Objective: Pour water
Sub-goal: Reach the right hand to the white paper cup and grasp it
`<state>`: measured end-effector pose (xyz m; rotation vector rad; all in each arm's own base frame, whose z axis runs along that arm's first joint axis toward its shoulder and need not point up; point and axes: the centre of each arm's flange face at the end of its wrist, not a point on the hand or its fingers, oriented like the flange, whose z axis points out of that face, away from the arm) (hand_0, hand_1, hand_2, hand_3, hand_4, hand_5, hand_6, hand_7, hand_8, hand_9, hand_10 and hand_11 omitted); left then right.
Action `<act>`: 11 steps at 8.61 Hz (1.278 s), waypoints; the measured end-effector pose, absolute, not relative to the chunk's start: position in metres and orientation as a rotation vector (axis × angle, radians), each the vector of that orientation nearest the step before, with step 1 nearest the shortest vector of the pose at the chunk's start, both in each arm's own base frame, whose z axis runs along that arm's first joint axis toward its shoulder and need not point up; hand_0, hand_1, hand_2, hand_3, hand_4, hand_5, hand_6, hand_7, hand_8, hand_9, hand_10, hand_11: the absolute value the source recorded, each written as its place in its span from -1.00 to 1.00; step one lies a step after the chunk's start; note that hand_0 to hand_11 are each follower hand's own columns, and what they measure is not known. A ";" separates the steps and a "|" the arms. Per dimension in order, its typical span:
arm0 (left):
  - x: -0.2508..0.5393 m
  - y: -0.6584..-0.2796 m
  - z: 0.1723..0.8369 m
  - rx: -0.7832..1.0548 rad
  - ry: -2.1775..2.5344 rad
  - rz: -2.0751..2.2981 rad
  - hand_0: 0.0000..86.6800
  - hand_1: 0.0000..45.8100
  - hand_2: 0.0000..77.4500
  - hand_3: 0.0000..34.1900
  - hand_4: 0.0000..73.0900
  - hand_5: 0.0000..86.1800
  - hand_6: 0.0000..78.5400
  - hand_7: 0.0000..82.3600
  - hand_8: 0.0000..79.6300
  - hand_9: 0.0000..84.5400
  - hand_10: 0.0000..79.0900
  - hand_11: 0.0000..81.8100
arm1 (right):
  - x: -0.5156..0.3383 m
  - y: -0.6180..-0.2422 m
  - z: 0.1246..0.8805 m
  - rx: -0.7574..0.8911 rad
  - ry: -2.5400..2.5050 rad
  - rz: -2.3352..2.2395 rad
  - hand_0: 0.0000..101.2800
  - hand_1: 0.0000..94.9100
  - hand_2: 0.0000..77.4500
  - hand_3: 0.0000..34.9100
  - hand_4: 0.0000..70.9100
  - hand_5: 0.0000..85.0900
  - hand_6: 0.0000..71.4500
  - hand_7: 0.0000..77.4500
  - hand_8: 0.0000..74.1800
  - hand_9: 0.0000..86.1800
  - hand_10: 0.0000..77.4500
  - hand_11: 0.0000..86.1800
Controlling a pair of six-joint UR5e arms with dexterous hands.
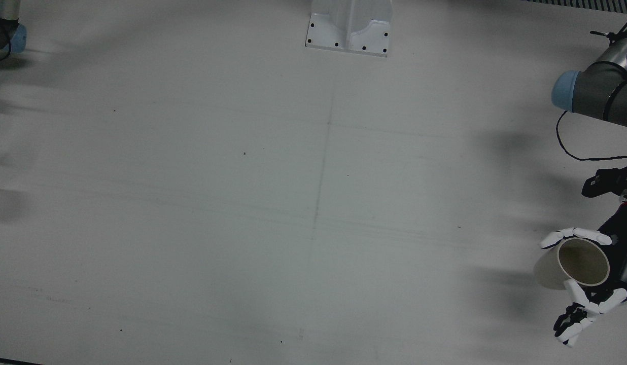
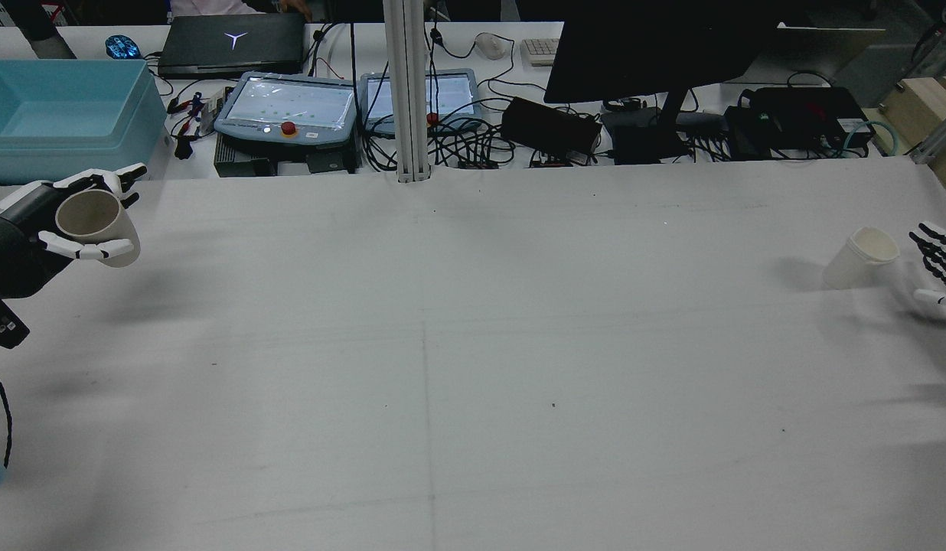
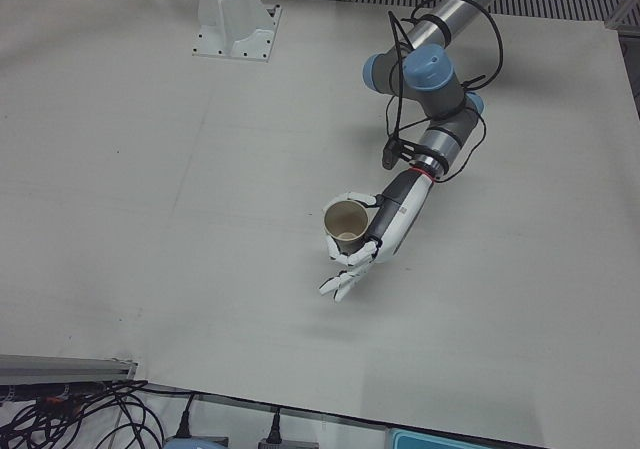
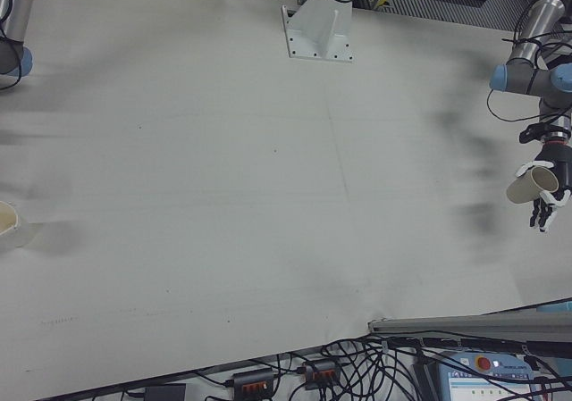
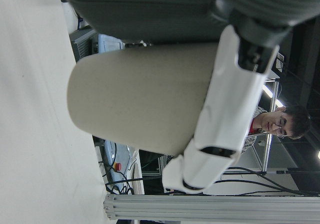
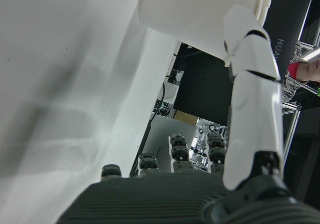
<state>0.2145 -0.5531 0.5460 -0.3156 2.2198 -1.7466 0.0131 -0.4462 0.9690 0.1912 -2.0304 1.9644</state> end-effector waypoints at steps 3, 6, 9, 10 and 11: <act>0.213 -0.554 0.546 -0.314 2.221 -1.747 0.85 0.21 -0.21 -1.00 -0.22 0.33 -0.57 -0.75 -0.74 -0.94 -0.89 -0.72 | -0.008 -0.468 0.952 0.169 -2.061 1.935 0.21 -0.39 -0.66 -0.23 -0.82 -0.78 -0.51 -0.77 -0.96 -0.94 -0.99 -0.99; 0.215 -0.554 0.551 -0.312 2.210 -1.753 0.84 0.21 -0.21 -1.00 -0.22 0.32 -0.57 -0.75 -0.74 -0.94 -0.89 -0.72 | -0.021 -0.479 0.945 0.163 -2.058 1.932 0.23 -0.41 -0.58 -0.24 -0.69 -0.74 -0.42 -0.56 -0.84 -0.92 -0.99 -0.99; 0.214 -0.554 0.551 -0.310 2.212 -1.753 0.84 0.21 -0.21 -1.00 -0.22 0.32 -0.57 -0.75 -0.74 -0.94 -0.89 -0.72 | -0.044 -0.492 0.937 0.166 -2.065 1.934 0.23 -0.41 -0.56 -0.24 -0.71 -0.76 -0.42 -0.52 -0.81 -0.87 -0.99 -0.99; 0.213 -0.554 0.551 -0.310 2.214 -1.753 0.85 0.21 -0.21 -1.00 -0.22 0.32 -0.57 -0.75 -0.74 -0.94 -0.89 -0.72 | -0.053 -0.499 0.932 0.159 -2.071 1.926 0.23 -0.37 -0.55 -0.29 -0.66 -0.74 -0.39 -0.49 -0.81 -0.87 -0.99 -0.99; 0.211 -0.552 0.554 -0.307 2.213 -1.756 0.85 0.21 -0.21 -1.00 -0.22 0.32 -0.57 -0.75 -0.74 -0.94 -0.89 -0.72 | -0.061 -0.505 0.927 0.152 -2.078 1.917 0.24 -0.37 -0.55 -0.34 -0.66 -0.76 -0.36 -0.46 -0.81 -0.86 -0.99 -1.00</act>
